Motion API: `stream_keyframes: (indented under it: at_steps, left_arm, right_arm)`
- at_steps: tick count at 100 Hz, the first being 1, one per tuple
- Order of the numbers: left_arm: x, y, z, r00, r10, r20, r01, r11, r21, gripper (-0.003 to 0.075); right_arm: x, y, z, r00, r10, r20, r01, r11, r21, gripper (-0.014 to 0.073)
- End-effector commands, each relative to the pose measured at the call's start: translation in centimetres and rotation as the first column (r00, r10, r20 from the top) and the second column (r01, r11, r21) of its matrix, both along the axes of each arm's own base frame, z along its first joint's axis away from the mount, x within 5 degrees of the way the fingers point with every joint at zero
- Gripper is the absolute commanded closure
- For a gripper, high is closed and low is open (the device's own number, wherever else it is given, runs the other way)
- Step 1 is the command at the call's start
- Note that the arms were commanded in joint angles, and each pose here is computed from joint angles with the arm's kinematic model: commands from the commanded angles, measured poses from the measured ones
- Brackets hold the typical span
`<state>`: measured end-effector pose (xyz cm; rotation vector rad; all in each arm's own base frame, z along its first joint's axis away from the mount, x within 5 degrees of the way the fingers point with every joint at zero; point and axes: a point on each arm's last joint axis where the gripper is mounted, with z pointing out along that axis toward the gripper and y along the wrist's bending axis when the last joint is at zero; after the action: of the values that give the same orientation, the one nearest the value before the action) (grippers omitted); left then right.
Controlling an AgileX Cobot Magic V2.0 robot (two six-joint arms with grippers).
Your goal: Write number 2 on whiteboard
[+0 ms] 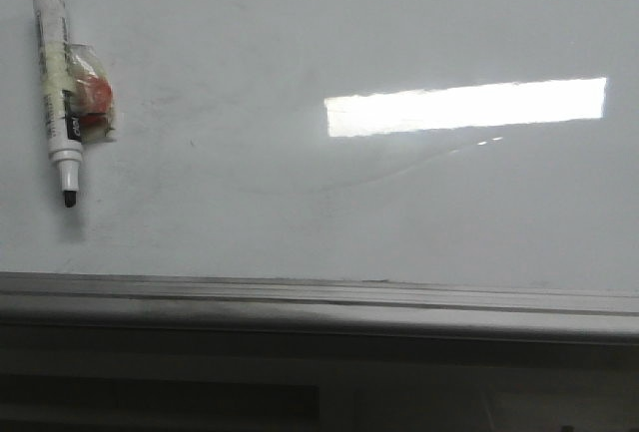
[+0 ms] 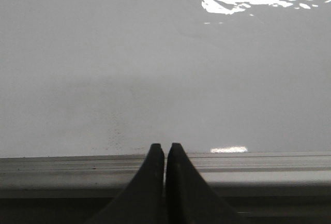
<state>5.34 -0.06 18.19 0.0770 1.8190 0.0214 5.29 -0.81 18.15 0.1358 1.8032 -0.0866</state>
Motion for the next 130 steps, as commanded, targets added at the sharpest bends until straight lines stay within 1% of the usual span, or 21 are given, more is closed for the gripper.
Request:
stream_keyframes:
  at_steps: [1, 22, 30, 40, 57, 67, 72, 77, 81, 84, 85, 90, 99, 109, 115, 119, 126, 130]
  left_arm:
    - [0.0, 0.0, -0.4, 0.999, -0.002, 0.044, 0.002, 1.0, -0.005, 0.0739]
    - [0.0, 0.0, -0.4, 0.999, -0.002, 0.045, 0.002, 1.0, -0.003, 0.0739]
    - [0.0, 0.1, -0.4, 0.999, 0.0, 0.047, -0.003, 0.999, 0.047, 0.0739]
    - [0.0, 0.1, -0.3, 0.998, -0.001, 0.062, -0.002, 0.999, 0.051, 0.0739]
    - [0.1, 0.0, 0.5, 0.989, -0.011, 0.145, 0.006, 0.999, 0.037, 0.0739]
    - [0.2, -0.1, 1.2, 0.974, -0.02, 0.224, 0.012, 0.999, 0.034, 0.0739]
    - [0.2, -0.2, 1.6, 0.963, -0.025, 0.27, 0.016, 0.999, 0.033, 0.0739]
    - [0.2, -0.2, 2.0, 0.95, -0.029, 0.312, 0.02, 0.999, 0.032, 0.0739]
    - [0.1, -0.2, 2.3, 0.939, -0.032, 0.341, 0.023, 0.999, 0.031, 0.0739]
    - [0.1, -0.2, 2.4, 0.934, -0.033, 0.356, 0.024, 0.999, 0.031, 0.0739]
    - [0.1, -0.2, 2.5, 0.932, -0.034, 0.36, 0.024, 0.999, 0.031, 0.0739]
    - [0.1, -0.3, 2.7, 0.925, -0.036, 0.379, 0.026, 0.999, 0.031, 0.0739]
    - [0.1, -0.3, 2.7, 0.924, -0.036, 0.381, 0.026, 0.999, 0.031, 0.0739]
    - [0.1, -0.3, 2.7, 0.922, -0.036, 0.384, 0.027, 0.999, 0.031, 0.0739]
    - [0.1, -0.3, 2.9, 0.916, -0.038, 0.4, 0.028, 0.999, 0.03, 0.0739]
    - [0.0, -0.3, 3.1, 0.909, -0.039, 0.415, 0.029, 0.999, 0.03, 0.0739]
    - [0.0, -0.3, 3.2, 0.904, -0.04, 0.425, 0.03, 0.999, 0.03, 0.0739]
    - [0.0, -0.3, 3.2, 0.904, -0.034, 0.426, 0.033, 0.999, 0.01, 0.0739]
  right_arm:
    - [0.0, 0.0, -0.3, 0.999, -0.001, 0.034, 0.002, 1.0, -0.017, 0.0646]
    - [0.0, 0.0, -0.3, 0.999, -0.001, 0.034, 0.002, 1.0, -0.017, 0.0646]
    - [0.0, 0.0, -0.3, 0.999, -0.001, 0.034, 0.002, 1.0, -0.017, 0.0646]
    - [0.0, 0.0, -0.3, 0.999, -0.001, 0.034, 0.002, 1.0, -0.017, 0.0646]
    - [0.0, 0.0, -0.3, 0.999, -0.001, 0.034, 0.002, 1.0, -0.017, 0.0646]
    - [0.0, 0.0, -0.3, 0.999, -0.001, 0.037, 0.002, 1.0, -0.017, 0.0646]
    - [0.1, 0.0, -0.1, 0.998, 0.001, 0.065, 0.0, 1.0, -0.02, 0.0646]
    - [0.1, 0.0, 0.5, 0.992, 0.007, 0.123, -0.003, 1.0, -0.028, 0.0646]
    - [0.2, 0.1, 1.1, 0.981, 0.013, 0.193, -0.006, 0.999, -0.037, 0.0646]
    - [0.2, 0.1, 1.6, 0.97, 0.019, 0.244, -0.008, 0.999, -0.044, 0.0646]
    - [0.2, 0.1, 2.0, 0.959, 0.023, 0.282, -0.01, 0.999, -0.049, 0.0646]
    - [0.1, 0.2, 2.7, 0.931, 0.033, 0.362, -0.012, 0.998, -0.061, 0.0646]
    - [-0.1, 0.3, 3.8, 0.884, 0.047, 0.465, -0.013, 0.997, -0.076, 0.0646]
    - [-0.2, 0.4, 4.4, 0.85, 0.056, 0.525, -0.012, 0.996, -0.086, 0.0646]
    - [-0.3, 0.4, 4.6, 0.837, 0.059, 0.545, -0.012, 0.996, -0.089, 0.0646]
    - [-0.3, 0.4, 4.6, 0.836, 0.059, 0.545, -0.012, 0.996, -0.089, 0.0646]
    - [-0.2, 0.4, 4.3, 0.851, 0.055, 0.522, -0.012, 0.996, -0.085, 0.0646]
    - [-0.2, 0.4, 4.2, 0.862, 0.053, 0.505, -0.012, 0.997, -0.083, 0.0646]
